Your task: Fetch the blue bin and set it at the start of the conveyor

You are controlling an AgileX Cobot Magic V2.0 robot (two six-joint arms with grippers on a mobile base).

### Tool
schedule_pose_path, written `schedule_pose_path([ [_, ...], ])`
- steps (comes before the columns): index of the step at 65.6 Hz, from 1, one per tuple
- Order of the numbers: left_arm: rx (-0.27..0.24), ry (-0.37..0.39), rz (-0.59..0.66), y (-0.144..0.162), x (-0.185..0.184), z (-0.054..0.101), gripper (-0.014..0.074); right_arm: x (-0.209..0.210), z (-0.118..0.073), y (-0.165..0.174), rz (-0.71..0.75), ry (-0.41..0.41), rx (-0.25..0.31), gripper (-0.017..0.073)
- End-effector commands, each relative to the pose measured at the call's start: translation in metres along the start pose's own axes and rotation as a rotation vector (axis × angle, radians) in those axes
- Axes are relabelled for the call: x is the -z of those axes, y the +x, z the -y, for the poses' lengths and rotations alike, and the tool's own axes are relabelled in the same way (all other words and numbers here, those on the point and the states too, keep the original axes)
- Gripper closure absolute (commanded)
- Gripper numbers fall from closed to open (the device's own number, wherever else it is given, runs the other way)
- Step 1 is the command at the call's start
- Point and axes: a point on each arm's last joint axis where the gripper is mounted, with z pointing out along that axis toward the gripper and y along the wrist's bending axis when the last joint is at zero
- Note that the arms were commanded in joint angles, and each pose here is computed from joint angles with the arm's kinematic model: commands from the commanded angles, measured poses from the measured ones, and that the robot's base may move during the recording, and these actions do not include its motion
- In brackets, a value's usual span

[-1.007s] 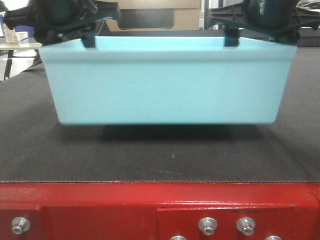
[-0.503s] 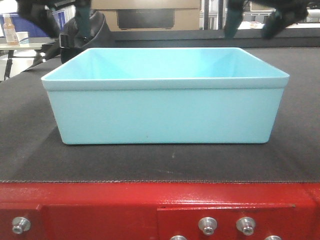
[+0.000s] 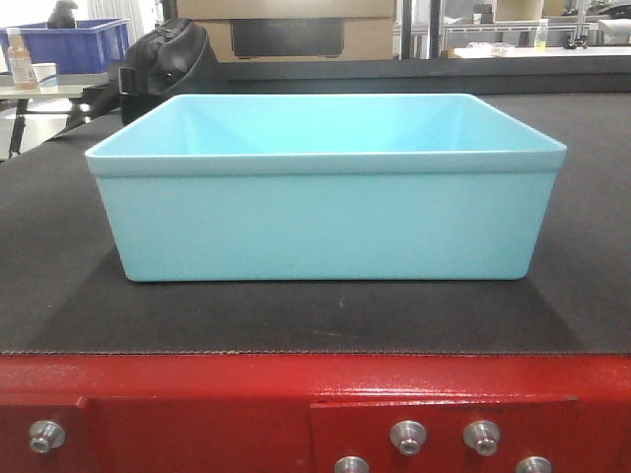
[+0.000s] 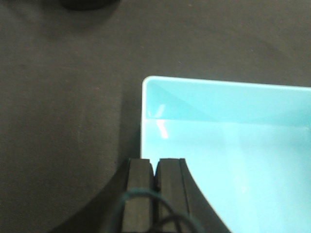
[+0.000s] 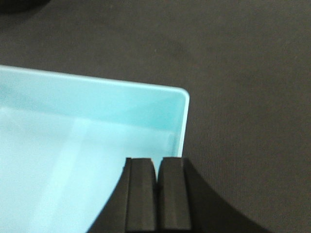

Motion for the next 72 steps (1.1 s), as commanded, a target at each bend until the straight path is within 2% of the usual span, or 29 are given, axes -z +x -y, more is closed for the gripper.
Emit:
schedule_pose_path([
  [1, -0.004, 0.097, 0.068, 0.014, 0.007, 0.000, 0.0704, 0.010, 0.002, 0.010, 0.066, -0.027, 0.023, 0.0723],
  [9, 0.000, 0.214, 0.135, 0.038, 0.017, -0.003, 0.0704, 0.027, 0.005, 0.032, 0.141, -0.064, 0.032, 0.0723],
  [19, 0.003, 0.299, 0.189, 0.064, 0.031, -0.011, 0.0704, 0.044, 0.009, 0.055, 0.205, -0.098, 0.034, 0.0723],
  [40, 0.025, 0.354, 0.294, 0.098, 0.081, -0.037, 0.0704, 0.089, 0.019, 0.088, 0.322, -0.126, 0.028, 0.0725],
  [51, 0.066, 0.318, 0.387, 0.117, 0.106, -0.063, 0.0704, 0.113, 0.024, 0.097, 0.380, -0.129, 0.021, 0.0726],
  [60, 0.122, 0.214, 0.487, 0.131, 0.130, -0.090, 0.0704, 0.118, 0.033, 0.103, 0.334, -0.065, 0.007, 0.0726],
  [67, 0.156, 0.136, 0.539, 0.142, 0.147, -0.104, 0.0704, 0.122, 0.039, 0.098, 0.378, -0.031, -0.010, 0.0726],
  [72, 0.166, 0.107, 0.576, 0.148, 0.159, -0.109, 0.0704, 0.123, 0.045, 0.096, 0.397, 0.005, -0.006, 0.0726],
])
